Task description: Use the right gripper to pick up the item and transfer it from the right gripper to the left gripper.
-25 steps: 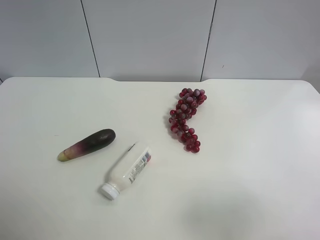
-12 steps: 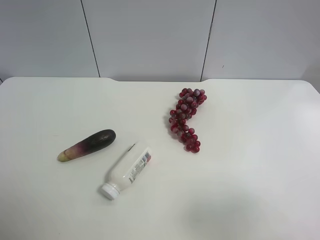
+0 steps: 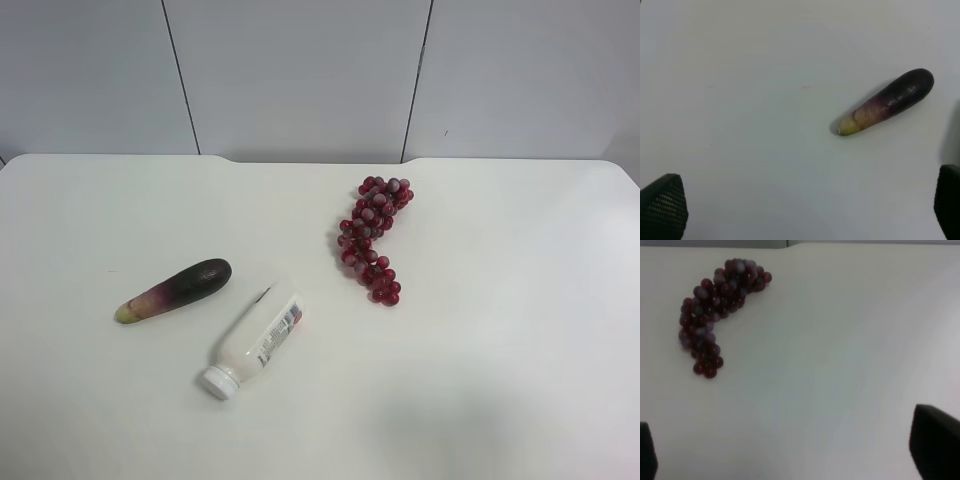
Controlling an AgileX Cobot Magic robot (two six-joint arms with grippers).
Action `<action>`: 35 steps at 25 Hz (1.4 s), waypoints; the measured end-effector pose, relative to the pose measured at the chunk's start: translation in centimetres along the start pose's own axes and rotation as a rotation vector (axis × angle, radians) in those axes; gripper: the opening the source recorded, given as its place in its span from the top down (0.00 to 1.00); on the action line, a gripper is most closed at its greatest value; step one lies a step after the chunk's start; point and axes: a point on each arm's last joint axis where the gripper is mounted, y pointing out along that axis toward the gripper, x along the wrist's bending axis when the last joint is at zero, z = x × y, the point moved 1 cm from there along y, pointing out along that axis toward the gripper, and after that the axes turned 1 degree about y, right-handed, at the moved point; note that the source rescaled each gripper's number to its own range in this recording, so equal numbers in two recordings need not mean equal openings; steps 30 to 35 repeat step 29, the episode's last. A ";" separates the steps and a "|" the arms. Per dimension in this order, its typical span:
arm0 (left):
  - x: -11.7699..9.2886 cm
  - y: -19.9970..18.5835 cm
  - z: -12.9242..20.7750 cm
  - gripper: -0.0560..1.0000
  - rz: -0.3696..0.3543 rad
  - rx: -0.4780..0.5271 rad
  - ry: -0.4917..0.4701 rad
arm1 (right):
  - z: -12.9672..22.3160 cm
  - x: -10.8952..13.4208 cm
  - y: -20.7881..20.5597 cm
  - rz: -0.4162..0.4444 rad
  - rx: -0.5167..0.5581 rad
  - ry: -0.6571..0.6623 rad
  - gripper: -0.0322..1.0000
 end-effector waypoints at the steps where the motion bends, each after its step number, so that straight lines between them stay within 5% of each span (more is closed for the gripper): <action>1: 0.0 0.0 0.0 0.00 0.000 0.000 0.000 | 0.0 0.0 0.0 0.001 0.000 0.001 0.00; 35: 0.0 0.0 0.0 0.00 0.000 0.000 -0.002 | 0.0 0.0 0.0 0.001 0.000 0.001 0.00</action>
